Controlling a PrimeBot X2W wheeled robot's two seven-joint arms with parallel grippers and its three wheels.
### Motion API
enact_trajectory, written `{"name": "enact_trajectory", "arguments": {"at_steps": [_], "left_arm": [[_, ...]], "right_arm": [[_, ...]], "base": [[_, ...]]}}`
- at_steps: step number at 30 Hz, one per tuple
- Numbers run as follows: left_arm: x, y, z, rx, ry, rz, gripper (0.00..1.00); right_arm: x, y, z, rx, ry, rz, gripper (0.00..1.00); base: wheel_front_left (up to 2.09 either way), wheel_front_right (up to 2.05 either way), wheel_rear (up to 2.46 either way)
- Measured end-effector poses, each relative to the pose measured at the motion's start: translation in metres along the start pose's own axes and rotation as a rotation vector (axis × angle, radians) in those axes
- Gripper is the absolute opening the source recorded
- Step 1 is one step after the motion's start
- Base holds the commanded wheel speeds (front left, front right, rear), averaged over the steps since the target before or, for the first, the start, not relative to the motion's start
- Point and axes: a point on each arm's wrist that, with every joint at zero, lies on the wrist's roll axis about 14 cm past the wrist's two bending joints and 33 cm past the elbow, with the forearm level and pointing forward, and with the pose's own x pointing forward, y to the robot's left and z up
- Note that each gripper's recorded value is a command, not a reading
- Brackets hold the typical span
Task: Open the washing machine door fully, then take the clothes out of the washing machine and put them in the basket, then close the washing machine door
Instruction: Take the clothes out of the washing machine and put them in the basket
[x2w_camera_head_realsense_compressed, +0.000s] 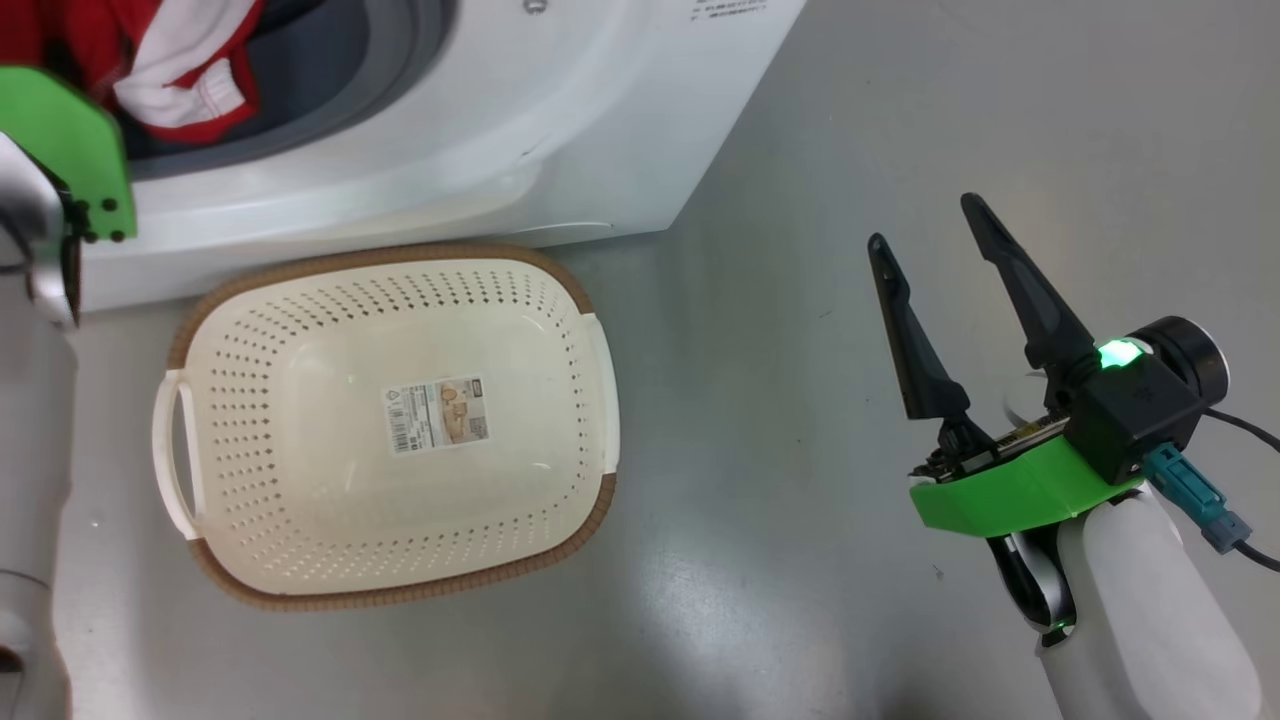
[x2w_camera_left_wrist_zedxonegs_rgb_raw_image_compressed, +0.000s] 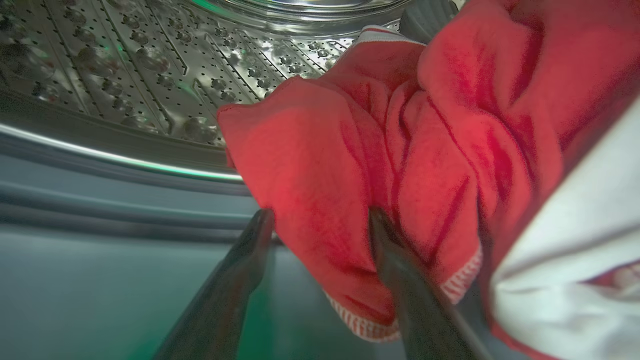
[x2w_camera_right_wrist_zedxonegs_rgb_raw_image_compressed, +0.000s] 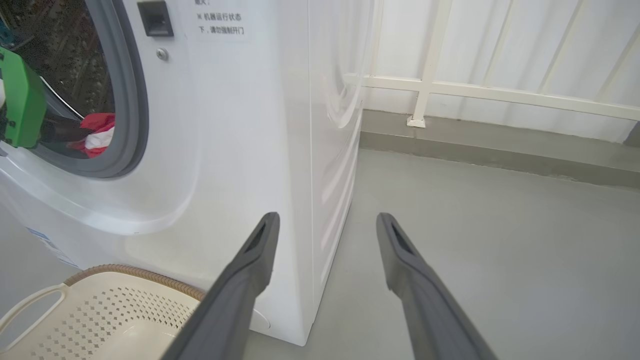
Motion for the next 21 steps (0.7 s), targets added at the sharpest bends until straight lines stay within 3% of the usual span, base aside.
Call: {"name": "enact_trajectory", "arguments": {"at_steps": [8, 9, 10, 14, 21], "left_arm": [[0.008, 0.001, -0.007, 0.041, 0.049, 0.010, 1.00], [0.009, 0.001, -0.008, 0.043, 0.053, 0.007, 0.47], [0.010, 0.000, -0.009, 0.046, 0.054, 0.000, 0.00], [0.010, -0.004, -0.006, 0.051, 0.033, -0.018, 0.00], [0.004, 0.000, 0.029, 0.024, -0.154, -0.007, 0.00]], "right_arm": [[-0.003, -0.001, -0.004, 0.017, 0.013, -0.004, 1.00], [-0.003, -0.002, -0.004, 0.022, 0.014, -0.008, 1.00], [-0.004, -0.003, -0.004, 0.024, 0.014, -0.010, 1.00], [-0.004, -0.004, -0.004, 0.025, 0.015, -0.014, 1.00], [-0.004, -0.002, -0.001, 0.027, 0.007, -0.008, 1.00]], "base": [[0.00, 0.00, 0.00], [0.00, 0.00, 0.00], [0.00, 0.00, 0.00], [0.00, 0.00, 0.00], [0.00, 0.00, 0.00]]}}
